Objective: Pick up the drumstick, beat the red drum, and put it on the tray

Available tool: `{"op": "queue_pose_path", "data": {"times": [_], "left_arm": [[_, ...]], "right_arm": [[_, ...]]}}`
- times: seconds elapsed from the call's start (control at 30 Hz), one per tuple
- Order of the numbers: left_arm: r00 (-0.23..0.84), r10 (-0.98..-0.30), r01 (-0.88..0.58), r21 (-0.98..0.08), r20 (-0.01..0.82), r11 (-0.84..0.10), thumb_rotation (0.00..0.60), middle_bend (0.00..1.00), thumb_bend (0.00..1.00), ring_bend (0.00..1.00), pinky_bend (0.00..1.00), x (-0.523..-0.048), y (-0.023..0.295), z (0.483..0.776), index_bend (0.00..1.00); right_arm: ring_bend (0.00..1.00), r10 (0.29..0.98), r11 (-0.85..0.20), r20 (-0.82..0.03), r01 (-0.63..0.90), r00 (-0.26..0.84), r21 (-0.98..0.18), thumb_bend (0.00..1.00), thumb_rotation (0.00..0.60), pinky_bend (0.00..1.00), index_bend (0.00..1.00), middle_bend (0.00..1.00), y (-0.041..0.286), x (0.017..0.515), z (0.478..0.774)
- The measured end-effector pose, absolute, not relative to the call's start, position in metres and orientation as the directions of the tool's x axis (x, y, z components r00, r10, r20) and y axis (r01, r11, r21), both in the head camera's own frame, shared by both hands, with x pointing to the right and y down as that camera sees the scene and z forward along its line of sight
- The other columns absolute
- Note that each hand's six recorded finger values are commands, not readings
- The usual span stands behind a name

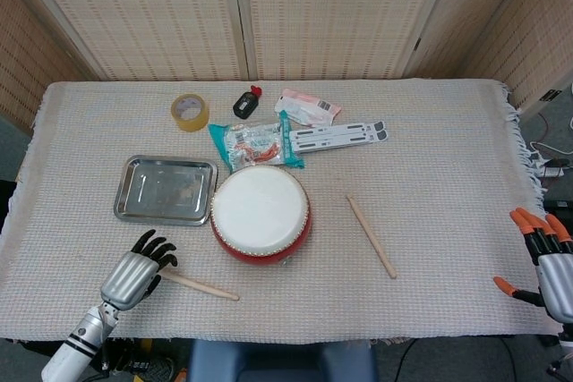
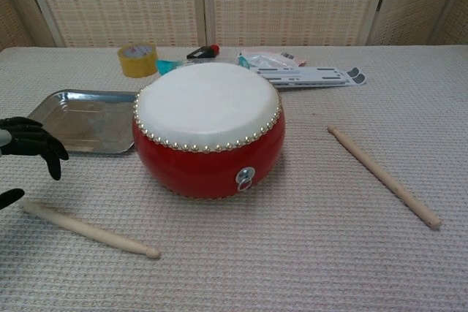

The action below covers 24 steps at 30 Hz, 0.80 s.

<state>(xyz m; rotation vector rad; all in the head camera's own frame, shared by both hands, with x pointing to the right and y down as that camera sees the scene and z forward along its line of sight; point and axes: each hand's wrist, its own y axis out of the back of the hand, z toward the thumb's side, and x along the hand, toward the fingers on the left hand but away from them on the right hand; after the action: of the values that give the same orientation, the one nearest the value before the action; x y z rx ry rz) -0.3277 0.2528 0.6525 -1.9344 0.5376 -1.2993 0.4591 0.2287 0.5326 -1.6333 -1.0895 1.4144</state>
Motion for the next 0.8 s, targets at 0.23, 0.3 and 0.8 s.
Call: {"op": "queue_pose_path", "data": {"times": [0.23,0.3,0.8], "left_arm": [[0.421,-0.629,0.089,-0.72,0.653,-0.688,0.6,0.15,0.36,0.07,0.03,-0.312,0.268,0.668,0.35],[0.424,-0.628,0.084,-0.718,0.653,-0.69,0.6,0.15,0.35,0.07,0.03,-0.308,0.271,0.671,0.35],[0.415,-0.63,-0.044,-0.678,0.656,-0.734,0.6,0.17,0.33,0.07,0.03,-0.285,0.277,0.688,0.43]], "right_arm": [[0.0,0.918,-0.397,-0.394,0.145,0.047,-0.906,0.0,0.6,0.0,0.07,0.05,0.229,0.459,0.532],[0.0,0.917,-0.4,-0.397,0.146,0.047,-0.905,0.0,0.6,0.0,0.07,0.05,0.229,0.458,0.533],[0.0,0.916,-0.4,-0.398,0.149,0.044,-0.904,0.0,0.6,0.0,0.06,0.05,0.229,0.458,0.535]]}}
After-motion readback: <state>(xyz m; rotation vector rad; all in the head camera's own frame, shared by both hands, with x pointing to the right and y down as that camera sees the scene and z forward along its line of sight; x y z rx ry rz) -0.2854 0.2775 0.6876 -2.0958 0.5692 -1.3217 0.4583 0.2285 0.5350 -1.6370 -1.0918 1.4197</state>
